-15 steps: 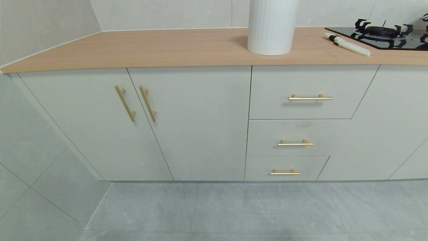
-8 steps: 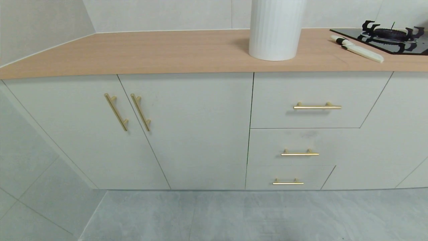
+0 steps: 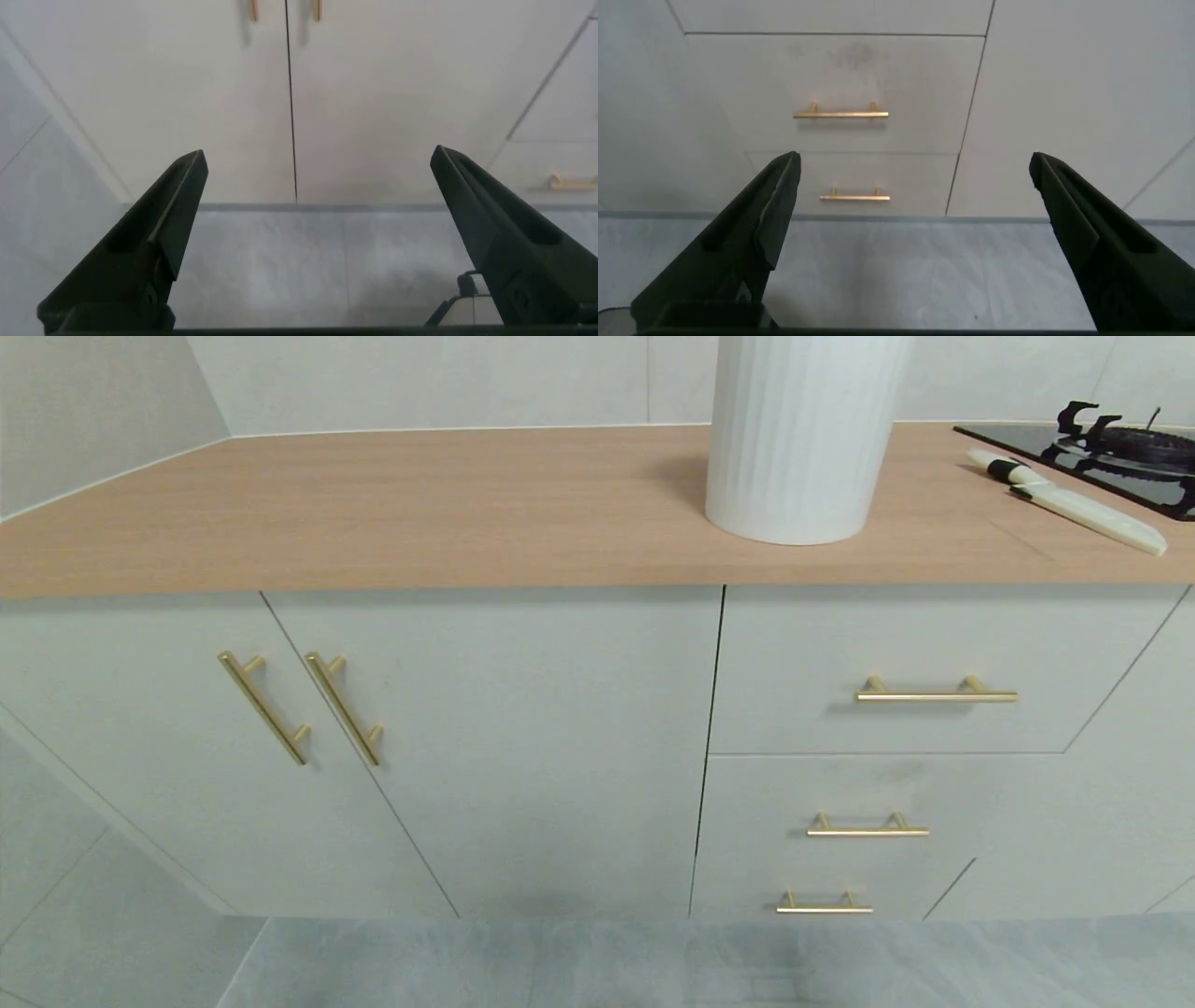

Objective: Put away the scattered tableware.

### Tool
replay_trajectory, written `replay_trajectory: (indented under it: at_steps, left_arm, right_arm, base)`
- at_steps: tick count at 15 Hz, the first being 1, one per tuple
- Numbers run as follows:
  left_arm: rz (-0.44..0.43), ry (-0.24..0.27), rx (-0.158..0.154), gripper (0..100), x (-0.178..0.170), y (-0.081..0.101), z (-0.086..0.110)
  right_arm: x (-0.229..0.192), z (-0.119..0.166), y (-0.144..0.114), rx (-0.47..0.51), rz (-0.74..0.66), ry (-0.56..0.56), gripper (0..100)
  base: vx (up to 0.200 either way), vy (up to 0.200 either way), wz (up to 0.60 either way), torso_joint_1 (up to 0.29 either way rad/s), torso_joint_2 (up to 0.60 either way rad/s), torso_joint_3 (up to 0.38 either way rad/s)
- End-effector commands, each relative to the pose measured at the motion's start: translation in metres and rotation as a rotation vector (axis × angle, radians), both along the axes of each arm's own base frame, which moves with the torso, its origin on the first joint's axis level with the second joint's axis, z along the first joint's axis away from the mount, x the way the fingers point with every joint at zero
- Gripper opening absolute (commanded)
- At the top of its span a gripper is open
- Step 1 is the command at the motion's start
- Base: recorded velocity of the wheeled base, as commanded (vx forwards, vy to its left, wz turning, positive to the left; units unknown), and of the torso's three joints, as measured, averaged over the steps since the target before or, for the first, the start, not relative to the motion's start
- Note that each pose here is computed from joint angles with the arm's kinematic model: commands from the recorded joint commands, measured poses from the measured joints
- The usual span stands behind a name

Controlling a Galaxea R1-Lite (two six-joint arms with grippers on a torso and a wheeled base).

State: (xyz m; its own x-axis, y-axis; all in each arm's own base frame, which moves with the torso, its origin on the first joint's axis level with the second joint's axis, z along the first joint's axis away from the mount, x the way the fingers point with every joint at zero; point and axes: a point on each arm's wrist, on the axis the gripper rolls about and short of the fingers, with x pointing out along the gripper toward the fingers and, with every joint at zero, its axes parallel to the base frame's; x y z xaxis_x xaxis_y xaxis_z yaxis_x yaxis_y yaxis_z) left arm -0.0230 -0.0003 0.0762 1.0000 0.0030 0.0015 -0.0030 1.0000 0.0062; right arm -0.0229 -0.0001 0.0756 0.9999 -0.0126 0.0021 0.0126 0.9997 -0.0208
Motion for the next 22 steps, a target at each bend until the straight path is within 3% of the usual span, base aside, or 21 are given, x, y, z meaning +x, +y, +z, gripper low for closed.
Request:
replay_trajectory:
  at_steps: [1, 8, 22]
  left_arm:
    - [0.0, 0.0, 0.0, 100, 0.0, 0.0, 0.0]
    - [0.002, 0.0, -0.002, 100, 0.0, 0.0, 0.0]
    - [0.002, 0.0, -0.002, 100, 0.0, 0.0, 0.0]
  right_arm:
    - [0.0002, 0.0001, 0.0, -0.001, 0.0, 0.002, 100]
    - [0.0002, 0.0001, 0.0, 0.001, 0.0, 0.002, 100]
    - [0.0002, 0.0001, 0.0, -0.001, 0.0, 0.002, 100]
  base:
    - [0.2, 0.0, 0.0, 0.002, 0.01, 0.002]
    - [0.2, 0.0, 0.0, 0.004, 0.0, 0.003]
    - [0.0, 0.0, 0.0, 0.0, 0.0, 0.0]
